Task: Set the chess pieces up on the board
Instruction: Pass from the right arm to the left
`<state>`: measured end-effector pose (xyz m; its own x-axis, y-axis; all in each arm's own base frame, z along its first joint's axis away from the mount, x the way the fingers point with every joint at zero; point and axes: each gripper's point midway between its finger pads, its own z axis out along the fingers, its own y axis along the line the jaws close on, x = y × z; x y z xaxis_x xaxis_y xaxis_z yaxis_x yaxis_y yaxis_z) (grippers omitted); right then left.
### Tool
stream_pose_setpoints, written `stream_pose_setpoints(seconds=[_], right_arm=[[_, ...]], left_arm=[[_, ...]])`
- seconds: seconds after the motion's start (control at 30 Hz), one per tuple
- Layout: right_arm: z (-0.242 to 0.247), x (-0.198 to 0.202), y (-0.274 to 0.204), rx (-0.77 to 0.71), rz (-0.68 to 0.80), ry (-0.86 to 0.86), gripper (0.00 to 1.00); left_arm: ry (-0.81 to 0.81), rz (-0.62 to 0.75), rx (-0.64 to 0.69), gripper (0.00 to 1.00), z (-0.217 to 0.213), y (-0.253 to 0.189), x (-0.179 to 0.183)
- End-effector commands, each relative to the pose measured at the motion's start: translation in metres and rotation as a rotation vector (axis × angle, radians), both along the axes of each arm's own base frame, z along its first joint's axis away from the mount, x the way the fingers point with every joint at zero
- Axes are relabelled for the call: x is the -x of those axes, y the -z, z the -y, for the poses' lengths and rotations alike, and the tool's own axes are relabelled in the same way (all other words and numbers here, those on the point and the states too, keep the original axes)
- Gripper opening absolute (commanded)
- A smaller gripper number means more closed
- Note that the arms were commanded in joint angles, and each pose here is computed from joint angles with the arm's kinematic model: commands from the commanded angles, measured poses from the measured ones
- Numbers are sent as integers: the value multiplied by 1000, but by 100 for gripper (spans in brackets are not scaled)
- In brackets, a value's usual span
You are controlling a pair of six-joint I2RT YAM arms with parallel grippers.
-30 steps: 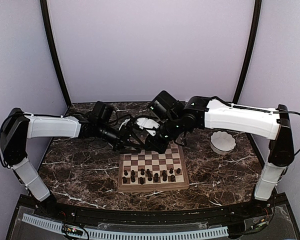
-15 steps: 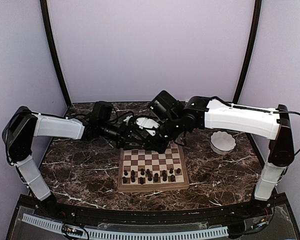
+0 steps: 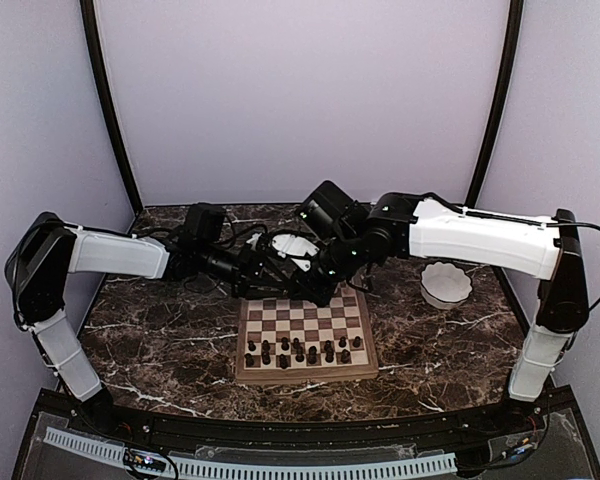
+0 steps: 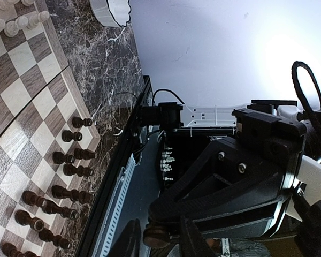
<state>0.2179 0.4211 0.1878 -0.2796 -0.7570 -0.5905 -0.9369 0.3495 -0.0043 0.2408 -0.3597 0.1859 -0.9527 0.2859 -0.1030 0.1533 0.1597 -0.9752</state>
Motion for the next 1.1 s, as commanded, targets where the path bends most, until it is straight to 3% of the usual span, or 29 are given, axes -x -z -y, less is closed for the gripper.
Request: stream_pose_setpoints(seconds=[0.0,0.37,0.53,0.73,0.83,1.07], right_arm=[[-12,-9,-23,-81,63,15,11],[-18,-15,-26,-90,65,45,13],[-8,-15,-40,-121,44,90,31],[38,-18,-108,-440,-71,193,56],[52,-22,-111,-544,-186,230,55],[38,-15,-85,-594,-371,198,51]], left_arm=[[43,-9,23,24,-1,-3,10],[55,-21,43,12,0,-6,10],[44,-4,63,10,0,-14,5],[-1,30,122,10,-4,-35,-12],[-8,37,148,10,-3,-42,-15],[-28,43,205,10,0,-55,-23]])
